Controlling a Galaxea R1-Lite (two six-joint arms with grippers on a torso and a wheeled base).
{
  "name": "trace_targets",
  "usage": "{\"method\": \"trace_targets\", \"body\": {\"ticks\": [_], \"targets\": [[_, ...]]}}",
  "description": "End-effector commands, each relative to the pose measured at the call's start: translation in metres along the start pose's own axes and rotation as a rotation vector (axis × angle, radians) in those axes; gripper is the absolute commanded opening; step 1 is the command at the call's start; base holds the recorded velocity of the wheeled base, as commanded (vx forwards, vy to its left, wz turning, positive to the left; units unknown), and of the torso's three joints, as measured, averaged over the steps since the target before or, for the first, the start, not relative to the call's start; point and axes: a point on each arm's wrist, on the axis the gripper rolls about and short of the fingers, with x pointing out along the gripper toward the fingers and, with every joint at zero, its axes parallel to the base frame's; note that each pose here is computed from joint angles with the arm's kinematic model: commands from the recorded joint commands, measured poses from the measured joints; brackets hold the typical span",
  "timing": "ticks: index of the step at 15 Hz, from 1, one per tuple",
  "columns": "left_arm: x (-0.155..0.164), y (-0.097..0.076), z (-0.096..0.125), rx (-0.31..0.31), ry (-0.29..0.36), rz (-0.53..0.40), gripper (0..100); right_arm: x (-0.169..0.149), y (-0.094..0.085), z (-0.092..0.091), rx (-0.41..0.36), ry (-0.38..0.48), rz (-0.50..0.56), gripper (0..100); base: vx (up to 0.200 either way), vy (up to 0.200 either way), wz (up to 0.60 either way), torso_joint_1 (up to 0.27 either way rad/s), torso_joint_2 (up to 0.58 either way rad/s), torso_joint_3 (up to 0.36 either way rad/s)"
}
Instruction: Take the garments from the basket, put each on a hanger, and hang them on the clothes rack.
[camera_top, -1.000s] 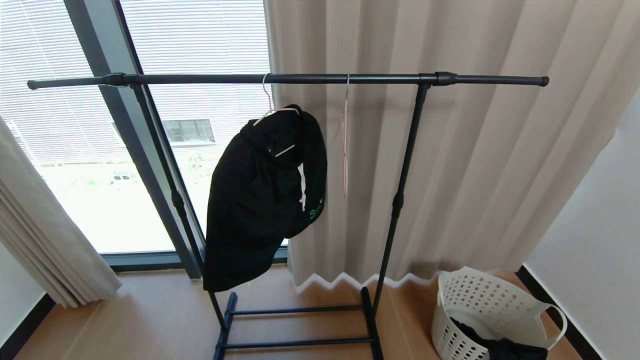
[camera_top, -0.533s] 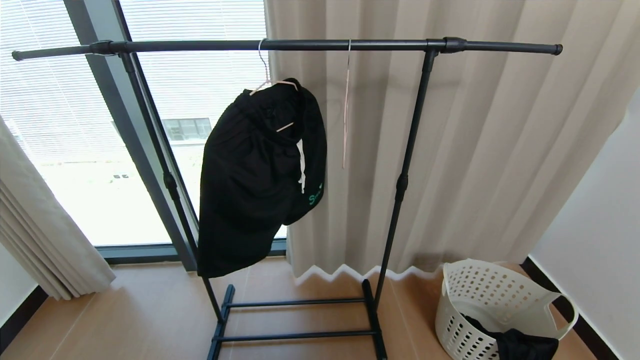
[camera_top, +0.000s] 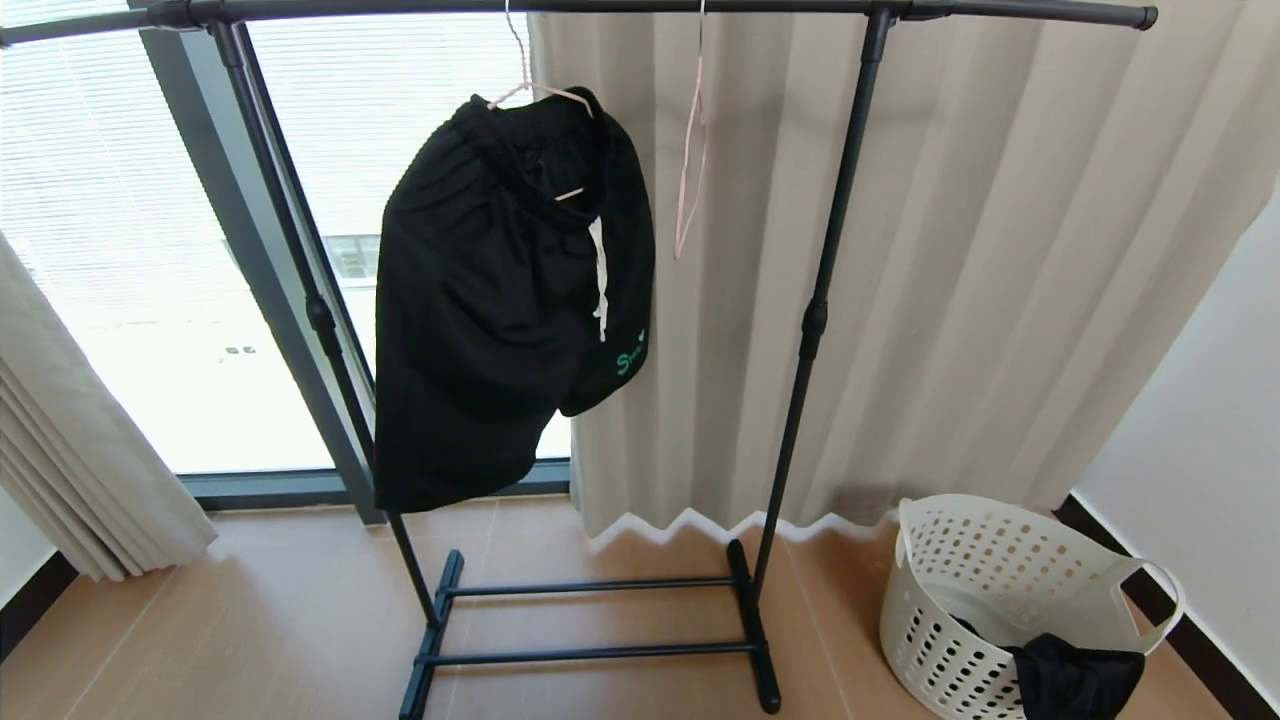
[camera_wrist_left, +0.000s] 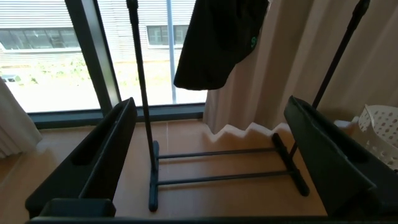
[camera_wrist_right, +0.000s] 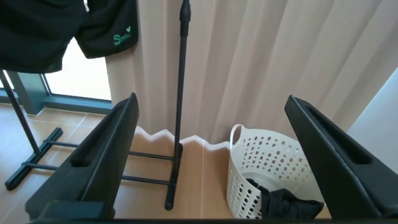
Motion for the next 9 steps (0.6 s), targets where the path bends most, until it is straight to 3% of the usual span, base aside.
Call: {"method": "trace_targets", "body": {"ticks": [1, 9], "targets": [[0.0001, 0.0000, 0.0000, -0.001, 0.002, 0.000, 100, 0.0000, 0.0000, 0.0000, 0.000, -0.001, 0.000, 100, 0.000, 0.000, 0.00, -0.119, 0.48, 0.334], [0.0001, 0.0000, 0.0000, -0.001, 0.002, 0.000, 100, 0.0000, 0.0000, 0.0000, 0.000, -0.001, 0.000, 100, 0.000, 0.000, 0.00, -0.069, 0.45, 0.374]]}}
